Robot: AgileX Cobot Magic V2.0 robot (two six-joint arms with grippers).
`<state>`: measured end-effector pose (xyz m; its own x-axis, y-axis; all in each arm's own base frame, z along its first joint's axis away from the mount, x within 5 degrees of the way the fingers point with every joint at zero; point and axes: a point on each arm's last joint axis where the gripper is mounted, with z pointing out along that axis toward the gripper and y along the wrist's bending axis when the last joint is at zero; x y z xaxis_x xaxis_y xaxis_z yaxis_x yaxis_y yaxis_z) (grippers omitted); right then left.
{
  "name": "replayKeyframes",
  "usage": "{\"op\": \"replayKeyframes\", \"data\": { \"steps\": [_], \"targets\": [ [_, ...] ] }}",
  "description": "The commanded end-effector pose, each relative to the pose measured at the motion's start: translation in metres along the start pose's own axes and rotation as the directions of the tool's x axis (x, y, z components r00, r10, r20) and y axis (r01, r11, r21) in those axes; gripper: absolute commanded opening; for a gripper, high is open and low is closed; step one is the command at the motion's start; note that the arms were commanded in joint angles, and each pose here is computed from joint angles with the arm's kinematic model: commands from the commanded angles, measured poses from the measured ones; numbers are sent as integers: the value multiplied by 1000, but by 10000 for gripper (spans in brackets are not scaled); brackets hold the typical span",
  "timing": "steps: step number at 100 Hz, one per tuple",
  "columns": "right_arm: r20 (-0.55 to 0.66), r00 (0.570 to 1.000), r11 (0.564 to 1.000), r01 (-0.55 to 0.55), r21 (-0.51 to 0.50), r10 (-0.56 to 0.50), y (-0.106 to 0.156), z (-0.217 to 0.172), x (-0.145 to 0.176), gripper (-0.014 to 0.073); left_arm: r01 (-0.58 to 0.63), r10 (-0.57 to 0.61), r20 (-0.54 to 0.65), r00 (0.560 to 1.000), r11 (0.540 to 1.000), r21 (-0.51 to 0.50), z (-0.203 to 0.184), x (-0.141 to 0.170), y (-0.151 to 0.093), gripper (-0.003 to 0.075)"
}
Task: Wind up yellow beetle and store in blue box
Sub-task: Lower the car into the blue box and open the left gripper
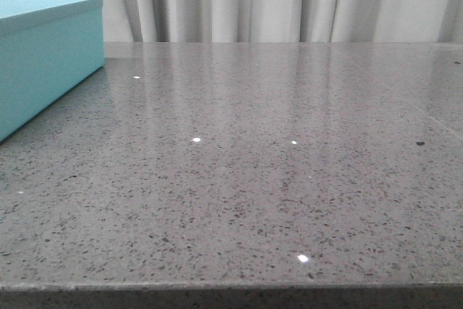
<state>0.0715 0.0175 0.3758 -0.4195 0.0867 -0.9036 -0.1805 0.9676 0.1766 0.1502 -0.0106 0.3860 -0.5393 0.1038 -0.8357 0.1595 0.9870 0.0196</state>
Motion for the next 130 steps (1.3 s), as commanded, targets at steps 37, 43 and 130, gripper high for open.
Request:
{"op": "replayKeyframes", "data": {
  "steps": [37,43,130],
  "targets": [
    [200,979,997,57,-42,-48,-12,-3,48,-68,28,-21,299,954,999,-20,-41,81,-14,-18],
    [204,978,997,58,-44,-48,-13,-3,52,-68,32,-26,321,947,999,-14,-44,90,-16,-19],
    [198,979,997,60,-45,-50,-14,0,58,-68,41,-38,345,938,999,0,-46,113,-20,-19]
  ]
}}
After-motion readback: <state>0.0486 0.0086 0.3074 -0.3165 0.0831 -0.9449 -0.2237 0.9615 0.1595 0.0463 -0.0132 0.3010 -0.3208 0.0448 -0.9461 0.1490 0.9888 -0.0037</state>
